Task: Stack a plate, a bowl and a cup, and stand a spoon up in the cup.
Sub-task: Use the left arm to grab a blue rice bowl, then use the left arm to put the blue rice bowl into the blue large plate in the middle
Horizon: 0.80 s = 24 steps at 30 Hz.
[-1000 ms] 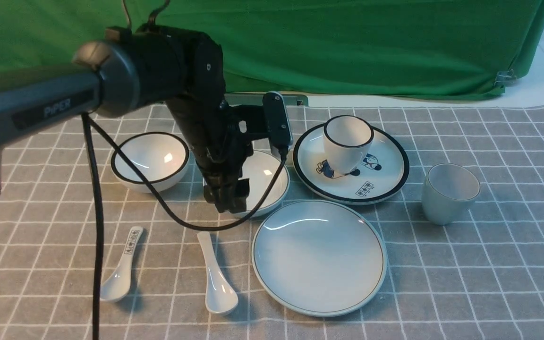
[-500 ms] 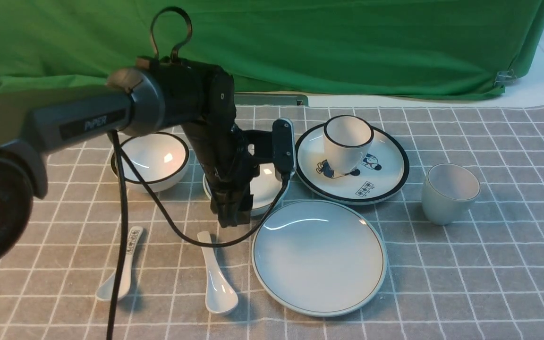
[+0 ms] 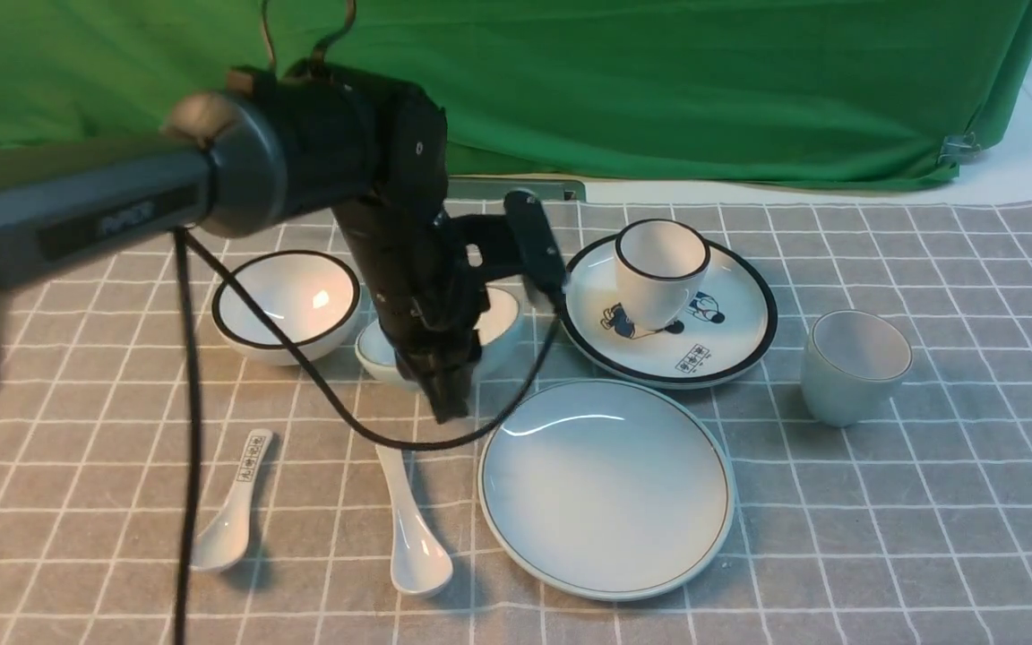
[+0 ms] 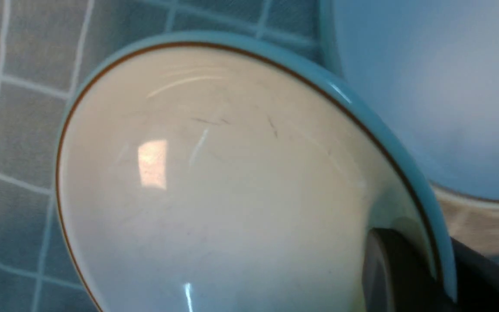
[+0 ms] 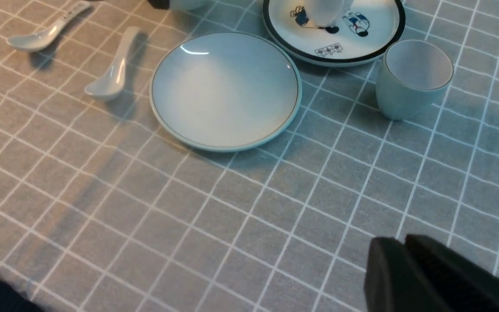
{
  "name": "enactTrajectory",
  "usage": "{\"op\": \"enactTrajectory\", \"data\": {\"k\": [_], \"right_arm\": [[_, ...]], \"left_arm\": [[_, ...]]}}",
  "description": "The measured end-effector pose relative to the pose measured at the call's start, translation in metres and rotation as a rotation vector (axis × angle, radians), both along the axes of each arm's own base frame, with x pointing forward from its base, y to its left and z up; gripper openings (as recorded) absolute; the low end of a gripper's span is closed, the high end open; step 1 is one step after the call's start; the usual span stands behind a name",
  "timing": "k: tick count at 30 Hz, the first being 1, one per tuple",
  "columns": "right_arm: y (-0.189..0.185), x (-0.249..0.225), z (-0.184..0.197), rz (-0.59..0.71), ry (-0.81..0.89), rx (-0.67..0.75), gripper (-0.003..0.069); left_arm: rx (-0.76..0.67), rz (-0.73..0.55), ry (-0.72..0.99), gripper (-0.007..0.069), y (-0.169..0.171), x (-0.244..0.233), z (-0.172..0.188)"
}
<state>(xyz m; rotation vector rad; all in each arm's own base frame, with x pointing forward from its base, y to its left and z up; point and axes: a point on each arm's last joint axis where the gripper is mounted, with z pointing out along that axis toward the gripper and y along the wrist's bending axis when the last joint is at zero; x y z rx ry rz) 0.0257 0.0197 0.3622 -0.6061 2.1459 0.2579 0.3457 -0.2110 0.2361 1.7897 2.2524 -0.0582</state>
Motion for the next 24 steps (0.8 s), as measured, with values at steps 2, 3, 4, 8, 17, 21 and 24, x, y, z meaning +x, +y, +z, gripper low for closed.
{"op": "enactTrajectory", "data": {"k": [2,3,4,8,17,21,24], "right_arm": [[0.000,0.000,0.000,0.001,0.002,-0.002,0.0084],[0.000,0.000,0.000,0.001,0.002,-0.002,0.0085],[0.000,0.000,0.000,0.001,0.002,-0.002,0.0086],[0.000,0.001,0.001,0.002,-0.017,0.004,0.0088],[0.000,0.000,0.000,-0.001,0.002,0.001,0.0088],[-0.001,-0.003,-0.004,0.001,0.050,-0.019,0.0089],[-0.001,-0.004,-0.005,-0.014,0.079,-0.010,0.0104]], "left_arm": [[-0.030,-0.017,-0.013,0.0028,-0.010,-0.017,0.010],[-0.043,-0.027,-0.010,0.0028,-0.017,-0.030,0.011],[-0.055,-0.049,-0.016,0.0028,-0.027,-0.043,0.011],[-0.058,-0.158,-0.052,0.0028,-0.069,-0.085,-0.010],[0.053,-0.217,-0.168,0.0028,-0.094,-0.089,-0.046],[0.058,-0.216,-0.177,0.0035,-0.095,-0.087,-0.049],[0.054,-0.211,-0.169,0.0064,-0.095,-0.088,-0.050]]}}
